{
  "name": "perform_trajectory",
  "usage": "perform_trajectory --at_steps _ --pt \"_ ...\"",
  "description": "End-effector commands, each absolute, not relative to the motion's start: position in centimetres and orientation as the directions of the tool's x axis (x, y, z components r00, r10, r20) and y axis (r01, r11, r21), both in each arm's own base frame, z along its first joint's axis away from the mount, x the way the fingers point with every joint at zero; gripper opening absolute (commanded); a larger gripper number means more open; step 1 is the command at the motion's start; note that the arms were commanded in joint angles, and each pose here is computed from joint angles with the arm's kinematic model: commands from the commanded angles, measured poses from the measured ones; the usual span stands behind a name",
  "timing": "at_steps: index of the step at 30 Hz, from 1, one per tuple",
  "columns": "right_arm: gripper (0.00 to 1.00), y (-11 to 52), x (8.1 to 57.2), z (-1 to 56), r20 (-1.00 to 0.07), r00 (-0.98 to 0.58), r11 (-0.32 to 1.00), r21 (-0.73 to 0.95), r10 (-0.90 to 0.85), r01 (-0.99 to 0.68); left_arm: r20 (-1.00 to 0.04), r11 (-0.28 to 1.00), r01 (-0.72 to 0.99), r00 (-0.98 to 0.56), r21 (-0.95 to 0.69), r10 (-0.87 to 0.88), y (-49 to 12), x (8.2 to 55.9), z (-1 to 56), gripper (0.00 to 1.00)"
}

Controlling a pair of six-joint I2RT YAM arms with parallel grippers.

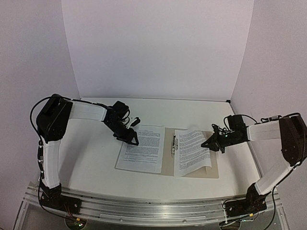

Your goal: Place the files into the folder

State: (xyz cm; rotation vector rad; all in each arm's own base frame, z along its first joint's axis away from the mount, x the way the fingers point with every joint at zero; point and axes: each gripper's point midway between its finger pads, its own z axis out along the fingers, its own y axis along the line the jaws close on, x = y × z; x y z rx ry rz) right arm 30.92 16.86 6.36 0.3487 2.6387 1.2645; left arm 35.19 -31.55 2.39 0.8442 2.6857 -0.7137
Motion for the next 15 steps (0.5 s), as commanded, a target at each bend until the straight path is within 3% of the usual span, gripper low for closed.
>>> perform_trajectory --at_steps 1,15 --pt "0.03 16.62 31.44 7.51 -0.121 -0.936 0.597 0.795 0.330 0.108 -0.280 0.742 0.553 -0.833 -0.379 0.478 -30.38 33.53 0.64 0.57" --pt "0.02 16.55 31.83 6.87 -0.129 -0.931 0.596 0.795 0.341 0.109 -0.283 0.742 0.555 -0.831 -0.376 0.478 -30.35 33.64 0.76 0.57"
